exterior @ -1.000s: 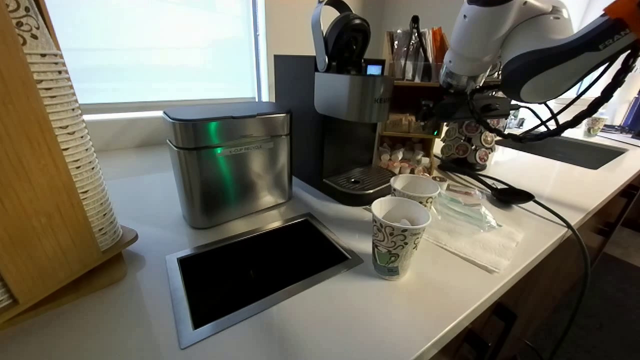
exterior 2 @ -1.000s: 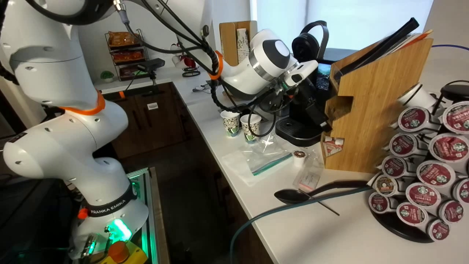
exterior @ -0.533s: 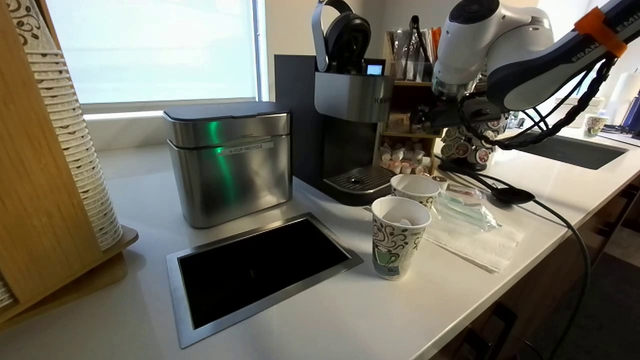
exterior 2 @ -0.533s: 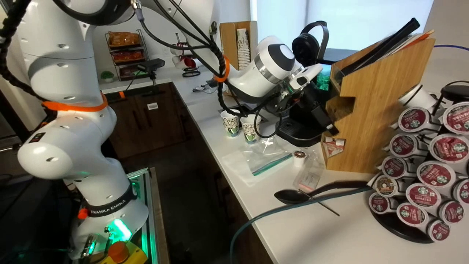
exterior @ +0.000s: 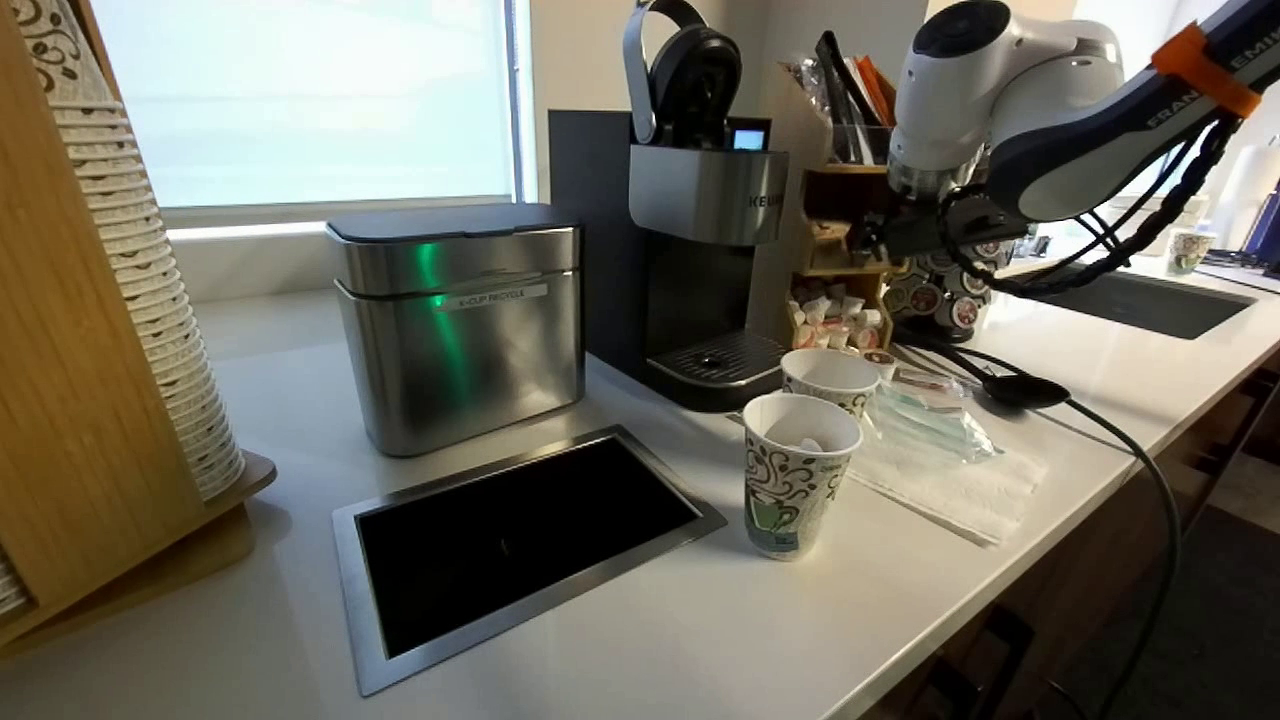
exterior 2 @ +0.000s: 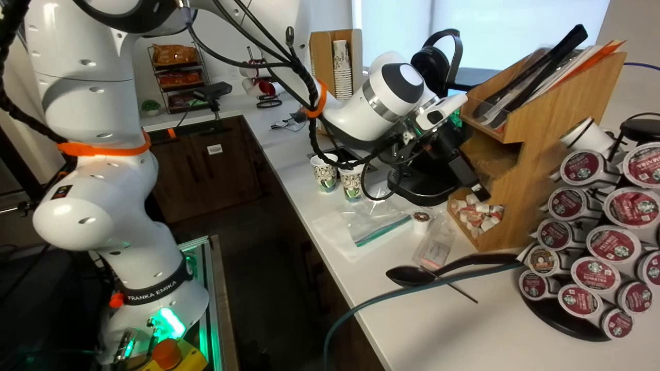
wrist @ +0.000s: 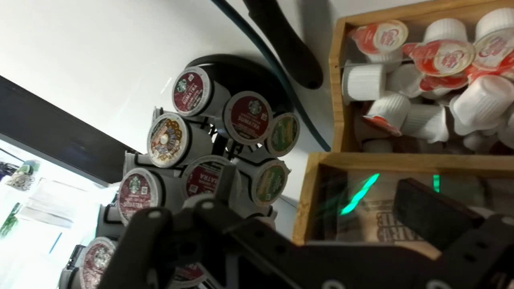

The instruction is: Remove a cookie from the wooden cupboard

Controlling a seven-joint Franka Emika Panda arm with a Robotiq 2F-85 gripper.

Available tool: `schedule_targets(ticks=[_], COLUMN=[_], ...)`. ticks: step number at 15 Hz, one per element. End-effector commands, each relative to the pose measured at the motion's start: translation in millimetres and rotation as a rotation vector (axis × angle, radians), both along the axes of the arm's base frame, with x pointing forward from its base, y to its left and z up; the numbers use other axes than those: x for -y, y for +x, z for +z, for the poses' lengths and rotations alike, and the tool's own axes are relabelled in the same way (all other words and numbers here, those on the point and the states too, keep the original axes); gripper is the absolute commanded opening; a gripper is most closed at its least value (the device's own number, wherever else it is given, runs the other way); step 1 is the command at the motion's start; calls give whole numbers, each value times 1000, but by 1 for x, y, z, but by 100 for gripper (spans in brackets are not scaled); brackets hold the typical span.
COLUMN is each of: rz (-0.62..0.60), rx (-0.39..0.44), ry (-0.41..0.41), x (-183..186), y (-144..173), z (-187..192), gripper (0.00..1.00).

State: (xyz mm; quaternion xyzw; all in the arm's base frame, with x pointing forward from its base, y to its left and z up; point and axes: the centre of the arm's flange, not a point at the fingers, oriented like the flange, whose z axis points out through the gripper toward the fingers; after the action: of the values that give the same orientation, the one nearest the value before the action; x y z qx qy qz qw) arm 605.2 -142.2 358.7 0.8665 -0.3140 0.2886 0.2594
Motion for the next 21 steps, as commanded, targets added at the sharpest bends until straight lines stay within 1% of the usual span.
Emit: schedule_targets(ticks=[1, 2, 3, 5, 6, 7, 9, 12, 15, 16, 18, 20, 21], rz=[2, 31, 54, 115, 158, 194, 263, 308, 334, 312, 319, 320, 309], rx=[-30, -53, -66, -100, -118, -128, -132, -134, -129, -106, -100, -106, -94], ry=[36, 75, 92, 133, 171, 191, 263, 348, 432, 369, 369, 371, 373], x=[5, 0, -3, 2, 9, 12, 20, 19, 23, 6, 10, 9, 6], y=[-2, -8, -15, -31, -43, -49, -64, -82, -87, -70, -71, -70, -68], z=[4, 10, 17, 38, 52, 61, 75, 85, 95, 68, 75, 72, 69], gripper=[100, 100, 100, 100, 100, 100, 100, 100, 100, 100, 100, 100, 100])
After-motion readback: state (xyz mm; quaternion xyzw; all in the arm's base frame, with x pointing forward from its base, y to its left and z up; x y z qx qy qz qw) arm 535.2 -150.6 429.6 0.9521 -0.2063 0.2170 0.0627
